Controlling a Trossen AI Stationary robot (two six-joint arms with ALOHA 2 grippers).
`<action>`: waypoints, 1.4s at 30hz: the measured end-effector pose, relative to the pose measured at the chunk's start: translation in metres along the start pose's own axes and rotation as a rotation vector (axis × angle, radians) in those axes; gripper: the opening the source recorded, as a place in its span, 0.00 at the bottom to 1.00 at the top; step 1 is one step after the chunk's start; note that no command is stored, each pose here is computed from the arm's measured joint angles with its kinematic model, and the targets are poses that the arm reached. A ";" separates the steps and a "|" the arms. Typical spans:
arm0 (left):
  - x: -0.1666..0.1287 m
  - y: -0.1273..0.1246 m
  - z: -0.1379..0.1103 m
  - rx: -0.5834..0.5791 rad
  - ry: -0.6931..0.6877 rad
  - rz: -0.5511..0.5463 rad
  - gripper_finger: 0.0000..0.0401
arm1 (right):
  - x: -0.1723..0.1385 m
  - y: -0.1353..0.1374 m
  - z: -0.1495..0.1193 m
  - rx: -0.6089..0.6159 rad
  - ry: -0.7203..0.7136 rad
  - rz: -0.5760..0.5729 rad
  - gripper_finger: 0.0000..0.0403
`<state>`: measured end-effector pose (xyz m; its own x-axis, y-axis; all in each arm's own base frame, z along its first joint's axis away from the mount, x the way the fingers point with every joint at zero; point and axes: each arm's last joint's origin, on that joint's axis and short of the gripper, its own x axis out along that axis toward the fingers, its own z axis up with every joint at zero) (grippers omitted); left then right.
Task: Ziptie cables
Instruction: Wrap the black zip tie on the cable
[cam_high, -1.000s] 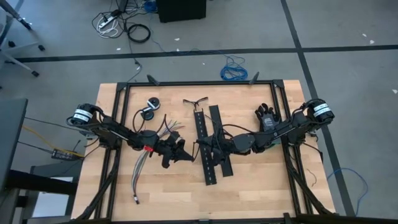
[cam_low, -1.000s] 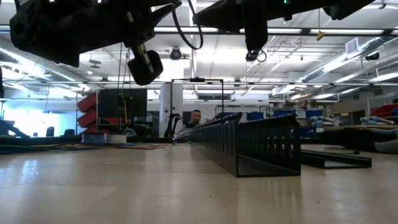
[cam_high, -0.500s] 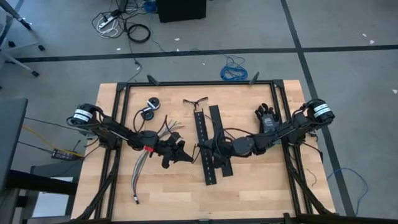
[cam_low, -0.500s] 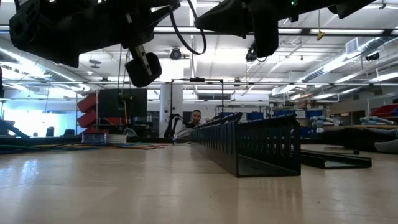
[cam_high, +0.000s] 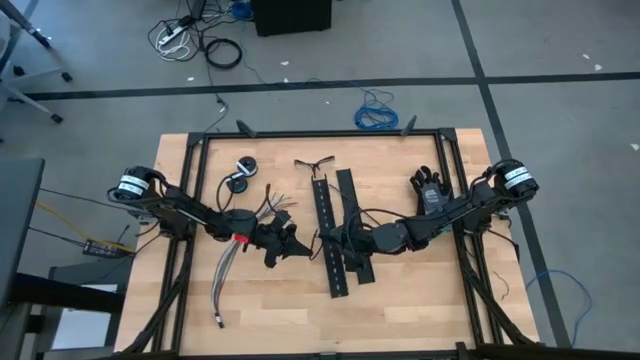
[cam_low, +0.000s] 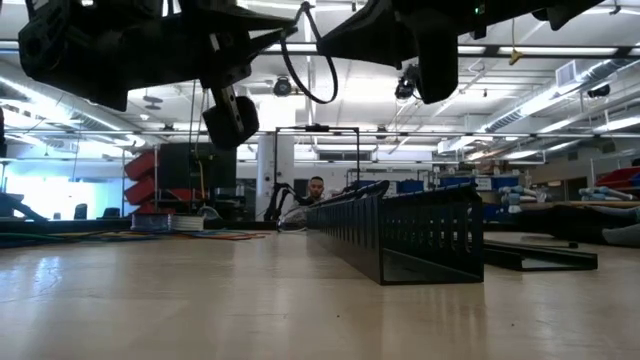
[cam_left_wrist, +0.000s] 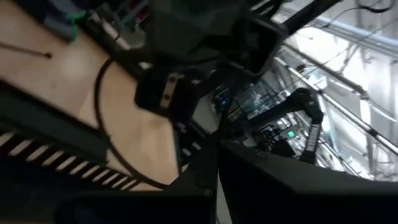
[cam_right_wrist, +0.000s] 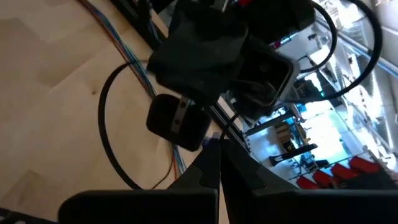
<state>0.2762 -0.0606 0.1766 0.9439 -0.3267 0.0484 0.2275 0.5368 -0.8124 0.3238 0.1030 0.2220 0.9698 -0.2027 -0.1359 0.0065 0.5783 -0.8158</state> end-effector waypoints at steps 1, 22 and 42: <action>0.000 0.001 -0.001 -0.011 0.005 0.008 0.00 | 0.000 0.000 0.000 -0.012 0.003 -0.003 0.00; 0.000 0.003 -0.003 -0.057 0.057 0.012 0.00 | 0.000 0.004 -0.004 -0.067 0.049 0.025 0.00; -0.002 0.005 0.004 -0.122 0.101 -0.041 0.00 | -0.008 0.015 0.006 -0.106 0.004 0.080 0.00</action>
<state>0.2767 -0.0538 0.1746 0.9040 -0.4266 0.0295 0.2291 0.4248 -0.8758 0.3171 0.1177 0.2145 0.9651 -0.1629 -0.2051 -0.0968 0.5058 -0.8572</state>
